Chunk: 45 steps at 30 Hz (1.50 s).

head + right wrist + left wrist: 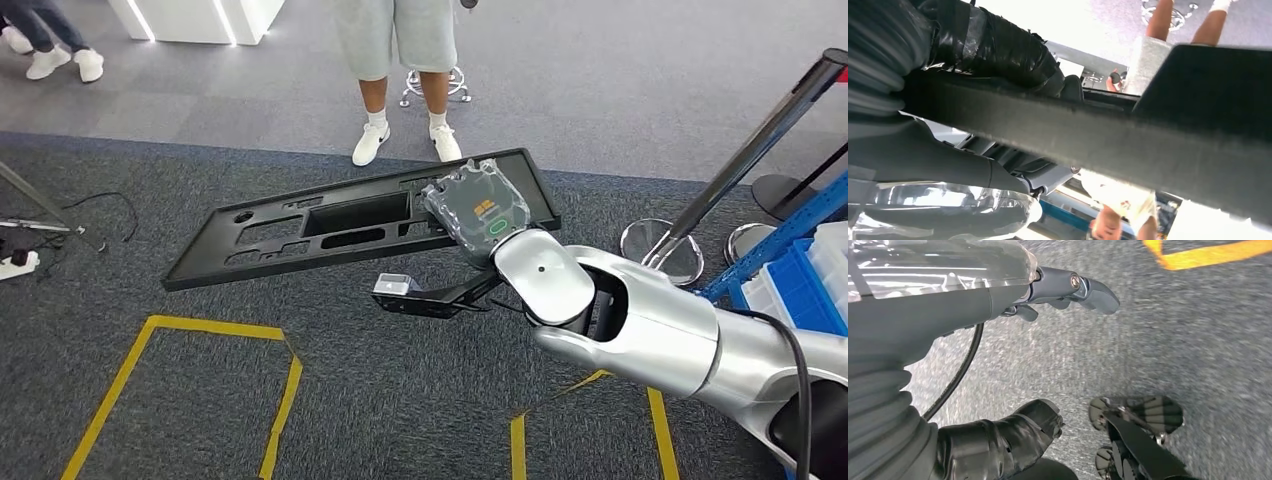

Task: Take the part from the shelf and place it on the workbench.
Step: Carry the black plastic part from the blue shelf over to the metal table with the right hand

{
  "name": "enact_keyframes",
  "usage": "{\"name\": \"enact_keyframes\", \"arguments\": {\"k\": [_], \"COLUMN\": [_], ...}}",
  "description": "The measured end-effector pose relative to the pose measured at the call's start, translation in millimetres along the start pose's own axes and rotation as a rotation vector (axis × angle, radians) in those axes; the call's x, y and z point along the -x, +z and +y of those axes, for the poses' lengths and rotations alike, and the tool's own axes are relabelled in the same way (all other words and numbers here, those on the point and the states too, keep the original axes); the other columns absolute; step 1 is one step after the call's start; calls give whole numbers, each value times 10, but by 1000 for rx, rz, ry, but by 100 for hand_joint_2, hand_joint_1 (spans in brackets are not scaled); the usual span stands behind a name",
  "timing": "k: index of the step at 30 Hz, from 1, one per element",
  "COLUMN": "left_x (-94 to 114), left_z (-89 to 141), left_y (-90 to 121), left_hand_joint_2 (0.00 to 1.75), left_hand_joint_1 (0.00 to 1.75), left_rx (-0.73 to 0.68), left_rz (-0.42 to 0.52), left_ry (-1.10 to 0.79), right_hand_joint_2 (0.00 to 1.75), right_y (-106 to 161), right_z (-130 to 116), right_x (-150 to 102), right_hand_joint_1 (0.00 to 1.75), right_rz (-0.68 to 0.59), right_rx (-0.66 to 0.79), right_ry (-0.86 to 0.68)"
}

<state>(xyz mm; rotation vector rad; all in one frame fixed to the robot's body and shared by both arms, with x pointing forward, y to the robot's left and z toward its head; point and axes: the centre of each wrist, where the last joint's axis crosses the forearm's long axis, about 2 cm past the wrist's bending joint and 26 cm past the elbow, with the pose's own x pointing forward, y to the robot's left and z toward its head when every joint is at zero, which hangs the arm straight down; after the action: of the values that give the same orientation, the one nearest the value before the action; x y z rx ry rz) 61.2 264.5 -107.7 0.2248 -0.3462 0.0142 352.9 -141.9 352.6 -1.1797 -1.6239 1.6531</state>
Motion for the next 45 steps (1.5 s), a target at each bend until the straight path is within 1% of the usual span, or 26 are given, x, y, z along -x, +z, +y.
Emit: {"name": "enact_keyframes", "arguments": {"k": [5,10,16,22,28,34,45], "left_x": [7,21,13,12,3,5,-14], "left_z": [18,4,-3,-7,-25,-8,11], "left_y": [-4,3,4,5,8,4,-5], "left_hand_joint_2": [175,175,175,175,175,175,175], "left_hand_joint_1": [0,0,0,0,0,0,0], "left_rx": [-7,-5,-4,-4,-8,-17,-24], "left_rz": [6,3,1,0,6,14,3], "left_ry": [1,5,9,10,21,28,33], "right_hand_joint_2": [175,175,175,175,175,175,175], "right_y": [-72,-146,-177,-198,-230,-238,-218], "right_z": [-269,-420,-401,-436,-506,-521,-429], "right_x": [108,235,327,386,451,483,513], "right_hand_joint_1": [175,175,175,175,175,175,175], "right_rz": [50,77,104,122,148,159,161], "right_rx": [-53,-92,-111,-112,-137,-140,-137], "right_ry": [37,76,90,108,162,171,154]}}
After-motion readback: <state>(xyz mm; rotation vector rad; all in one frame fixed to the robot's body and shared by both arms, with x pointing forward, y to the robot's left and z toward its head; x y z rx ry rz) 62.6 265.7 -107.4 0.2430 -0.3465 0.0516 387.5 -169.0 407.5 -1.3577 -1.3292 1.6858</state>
